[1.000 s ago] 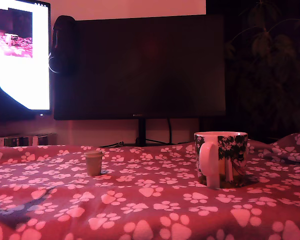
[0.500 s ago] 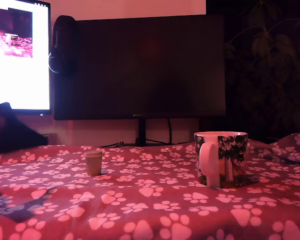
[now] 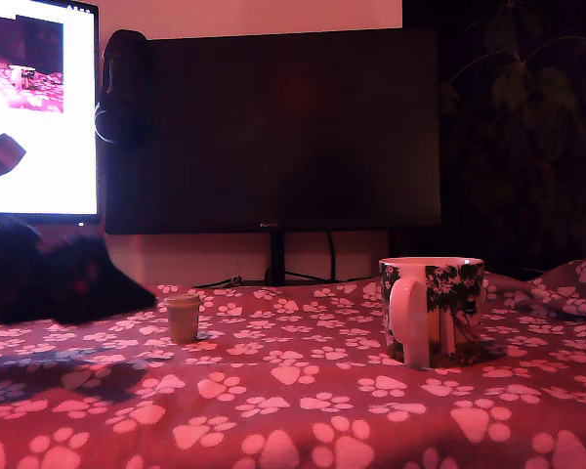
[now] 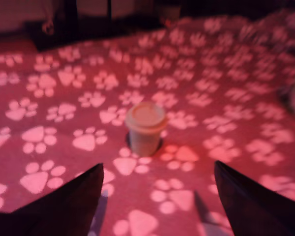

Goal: Pick up the coffee capsules on the table and drop them inside the coffee cup

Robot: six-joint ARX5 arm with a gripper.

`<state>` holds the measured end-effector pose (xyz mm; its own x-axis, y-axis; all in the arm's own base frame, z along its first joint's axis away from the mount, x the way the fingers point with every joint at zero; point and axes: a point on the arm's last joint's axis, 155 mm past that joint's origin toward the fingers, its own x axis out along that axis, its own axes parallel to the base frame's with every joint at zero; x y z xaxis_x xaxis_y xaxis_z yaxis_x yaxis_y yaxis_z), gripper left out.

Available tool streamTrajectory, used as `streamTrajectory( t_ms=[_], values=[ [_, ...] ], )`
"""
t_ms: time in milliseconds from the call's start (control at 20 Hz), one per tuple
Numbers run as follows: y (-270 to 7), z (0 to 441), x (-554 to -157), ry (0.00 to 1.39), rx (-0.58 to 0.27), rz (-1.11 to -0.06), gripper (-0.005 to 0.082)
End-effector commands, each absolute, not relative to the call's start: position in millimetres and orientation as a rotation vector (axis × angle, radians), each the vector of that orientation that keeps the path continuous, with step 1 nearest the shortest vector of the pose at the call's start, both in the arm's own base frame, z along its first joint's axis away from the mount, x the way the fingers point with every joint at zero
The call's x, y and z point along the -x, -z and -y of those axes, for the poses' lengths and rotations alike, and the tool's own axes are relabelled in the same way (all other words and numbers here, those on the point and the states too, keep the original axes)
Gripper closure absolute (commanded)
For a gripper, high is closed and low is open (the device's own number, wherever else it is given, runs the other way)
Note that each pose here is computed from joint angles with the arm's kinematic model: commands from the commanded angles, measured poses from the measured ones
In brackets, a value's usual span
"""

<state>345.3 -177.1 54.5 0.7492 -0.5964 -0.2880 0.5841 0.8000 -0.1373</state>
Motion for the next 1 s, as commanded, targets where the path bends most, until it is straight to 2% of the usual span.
streamTrajectory(
  t_ms=[0,300,450,950],
  values=[
    [-51.5,183.3,-349.4,0.67,0.03,-0.327,0.0118],
    [-48.1,192.9,-371.5,0.683,0.026,-0.333,0.0118],
    [-42.1,198.5,-383.0,0.692,0.029,-0.368,0.0118],
    [-29.6,207.4,-403.9,0.708,-0.042,-0.451,0.0133]
  ],
)
